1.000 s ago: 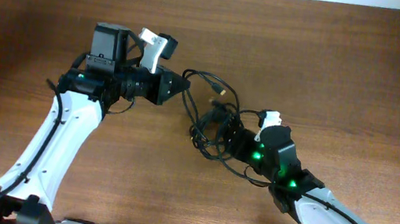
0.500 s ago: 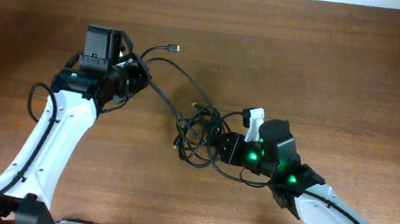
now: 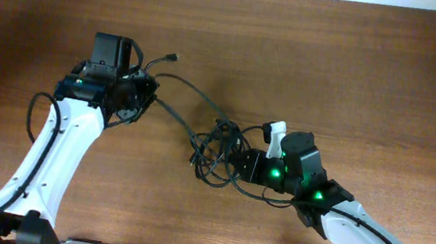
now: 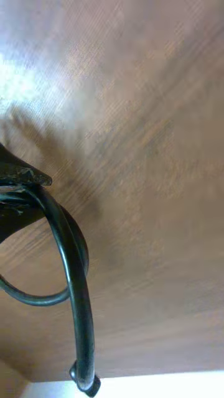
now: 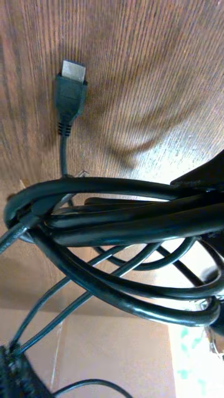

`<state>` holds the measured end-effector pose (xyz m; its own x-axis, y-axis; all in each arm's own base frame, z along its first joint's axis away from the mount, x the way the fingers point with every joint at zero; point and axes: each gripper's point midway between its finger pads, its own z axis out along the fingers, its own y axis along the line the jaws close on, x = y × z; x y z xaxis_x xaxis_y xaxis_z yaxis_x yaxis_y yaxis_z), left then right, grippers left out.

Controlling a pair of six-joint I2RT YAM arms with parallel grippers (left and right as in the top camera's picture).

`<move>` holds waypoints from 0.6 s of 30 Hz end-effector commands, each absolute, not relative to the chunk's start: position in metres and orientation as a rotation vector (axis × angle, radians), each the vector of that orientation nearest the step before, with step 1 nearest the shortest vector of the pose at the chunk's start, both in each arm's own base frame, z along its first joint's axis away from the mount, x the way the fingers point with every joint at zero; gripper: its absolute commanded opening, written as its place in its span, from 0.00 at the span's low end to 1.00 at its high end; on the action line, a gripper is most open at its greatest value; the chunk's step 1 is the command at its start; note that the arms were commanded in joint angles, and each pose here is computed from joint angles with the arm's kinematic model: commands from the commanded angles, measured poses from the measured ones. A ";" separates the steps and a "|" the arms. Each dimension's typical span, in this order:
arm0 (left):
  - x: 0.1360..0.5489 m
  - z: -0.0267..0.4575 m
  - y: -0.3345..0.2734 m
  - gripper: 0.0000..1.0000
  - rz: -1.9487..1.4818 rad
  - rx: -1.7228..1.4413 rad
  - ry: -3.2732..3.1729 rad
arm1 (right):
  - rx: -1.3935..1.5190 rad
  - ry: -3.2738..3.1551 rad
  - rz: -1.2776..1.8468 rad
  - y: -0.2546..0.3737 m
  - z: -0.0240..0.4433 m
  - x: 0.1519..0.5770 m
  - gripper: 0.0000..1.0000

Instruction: Untangle cables

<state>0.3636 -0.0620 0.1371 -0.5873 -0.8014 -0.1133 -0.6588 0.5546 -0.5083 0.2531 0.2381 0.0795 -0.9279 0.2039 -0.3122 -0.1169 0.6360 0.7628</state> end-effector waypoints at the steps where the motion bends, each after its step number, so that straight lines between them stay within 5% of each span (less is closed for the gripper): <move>1: 0.392 0.162 -0.019 0.00 -0.504 -1.192 2.270 | 0.106 2.595 1.100 0.221 0.047 0.236 0.04; 6: 0.391 0.160 0.002 0.03 -0.498 -1.597 2.017 | 0.114 2.616 1.091 0.219 0.044 0.233 0.04; 7: 0.389 0.159 -0.002 0.14 -0.495 -1.555 2.065 | 0.114 2.616 1.091 0.219 0.044 0.233 0.05; 9: 0.387 0.159 -0.021 0.63 -0.540 -1.286 2.258 | 0.114 2.615 1.090 0.219 0.044 0.233 0.11; 10: 0.385 0.159 -0.029 0.78 -0.570 -1.189 2.322 | 0.114 2.615 1.090 0.219 0.044 0.233 0.13; 17: 0.385 0.184 -0.097 0.77 -0.934 -0.655 2.444 | 0.115 2.611 1.087 0.219 0.044 0.234 0.14; 18: 0.385 0.186 -0.108 0.72 -0.950 -0.623 2.448 | 0.116 2.611 1.086 0.219 0.044 0.234 0.14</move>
<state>0.3892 -0.0668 0.1631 -0.7011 -0.6830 -0.2049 -0.4357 0.6378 -0.6351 0.2306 0.2212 0.0439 -0.9551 0.1936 -0.2243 -0.0262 0.6988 0.7148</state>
